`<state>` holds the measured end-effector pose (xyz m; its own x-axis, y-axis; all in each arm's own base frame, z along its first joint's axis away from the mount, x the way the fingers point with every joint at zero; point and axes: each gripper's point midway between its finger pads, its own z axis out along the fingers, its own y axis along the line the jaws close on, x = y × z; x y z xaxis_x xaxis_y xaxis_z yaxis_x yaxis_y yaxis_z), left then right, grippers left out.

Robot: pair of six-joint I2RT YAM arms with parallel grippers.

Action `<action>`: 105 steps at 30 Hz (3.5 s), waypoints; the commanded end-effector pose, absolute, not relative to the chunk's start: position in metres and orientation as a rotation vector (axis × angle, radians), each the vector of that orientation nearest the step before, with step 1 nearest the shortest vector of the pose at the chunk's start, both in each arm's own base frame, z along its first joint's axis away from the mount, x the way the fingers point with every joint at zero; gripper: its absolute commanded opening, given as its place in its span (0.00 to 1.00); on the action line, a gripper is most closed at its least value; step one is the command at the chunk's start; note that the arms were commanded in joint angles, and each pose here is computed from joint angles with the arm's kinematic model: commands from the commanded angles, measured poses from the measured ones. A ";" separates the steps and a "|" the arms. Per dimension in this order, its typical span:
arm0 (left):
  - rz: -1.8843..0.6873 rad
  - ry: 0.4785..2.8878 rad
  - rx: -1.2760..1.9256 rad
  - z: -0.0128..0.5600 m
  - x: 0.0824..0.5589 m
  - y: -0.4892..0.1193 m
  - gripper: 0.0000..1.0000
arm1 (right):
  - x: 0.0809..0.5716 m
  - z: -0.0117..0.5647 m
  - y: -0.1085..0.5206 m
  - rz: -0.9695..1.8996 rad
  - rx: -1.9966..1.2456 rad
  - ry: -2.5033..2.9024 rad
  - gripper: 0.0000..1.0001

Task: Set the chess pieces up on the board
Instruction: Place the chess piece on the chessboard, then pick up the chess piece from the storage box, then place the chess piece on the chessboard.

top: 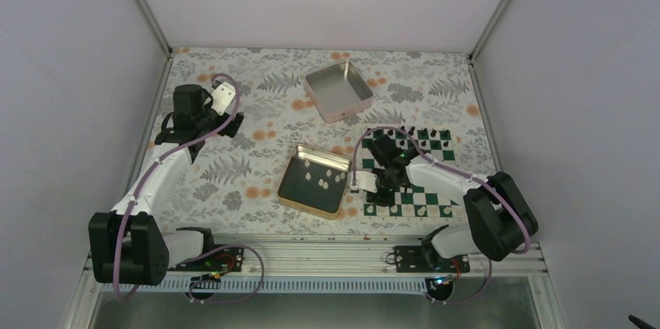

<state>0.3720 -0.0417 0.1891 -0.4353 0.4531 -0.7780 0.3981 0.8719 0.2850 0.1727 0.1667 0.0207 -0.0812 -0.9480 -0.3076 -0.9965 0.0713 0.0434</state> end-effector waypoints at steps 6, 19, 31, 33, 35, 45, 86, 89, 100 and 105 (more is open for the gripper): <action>0.064 2.047 0.603 0.200 0.376 -0.045 1.00 | 0.182 0.020 0.164 0.319 -1.956 2.117 0.05; 0.060 2.055 0.612 0.196 0.376 -0.045 1.00 | 0.186 0.019 0.162 0.333 -1.956 2.133 0.16; 0.057 2.053 0.614 0.197 0.376 -0.046 1.00 | 0.231 0.110 0.209 0.306 -1.844 1.904 0.41; 0.059 2.051 0.612 0.198 0.375 -0.046 1.00 | 0.238 0.122 0.223 0.305 -1.859 1.869 0.40; 0.062 2.048 0.611 0.199 0.375 -0.045 1.00 | 0.242 0.131 0.243 0.313 -1.893 1.830 0.36; 0.049 2.040 0.613 0.201 0.373 -0.047 1.00 | 0.244 0.097 0.323 0.390 -2.093 1.729 0.25; 0.028 2.034 0.628 0.198 0.370 -0.051 1.00 | 0.236 0.044 0.354 0.444 -2.169 1.759 0.07; 0.030 2.034 0.627 0.199 0.370 -0.051 1.00 | 0.236 0.066 0.348 0.418 -2.129 1.744 0.06; 0.030 2.028 0.627 0.201 0.370 -0.051 1.00 | 0.233 0.122 0.247 0.295 -1.869 1.893 0.05; 0.030 2.028 0.629 0.201 0.371 -0.052 1.00 | 0.231 0.114 0.179 0.233 -1.768 2.007 0.05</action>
<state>0.3715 -0.0469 0.1912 -0.4213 0.4537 -0.7853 0.4142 0.8665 0.2785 0.2430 0.2226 0.1315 0.0050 -0.8700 -0.4931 -0.9719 0.1120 -0.2073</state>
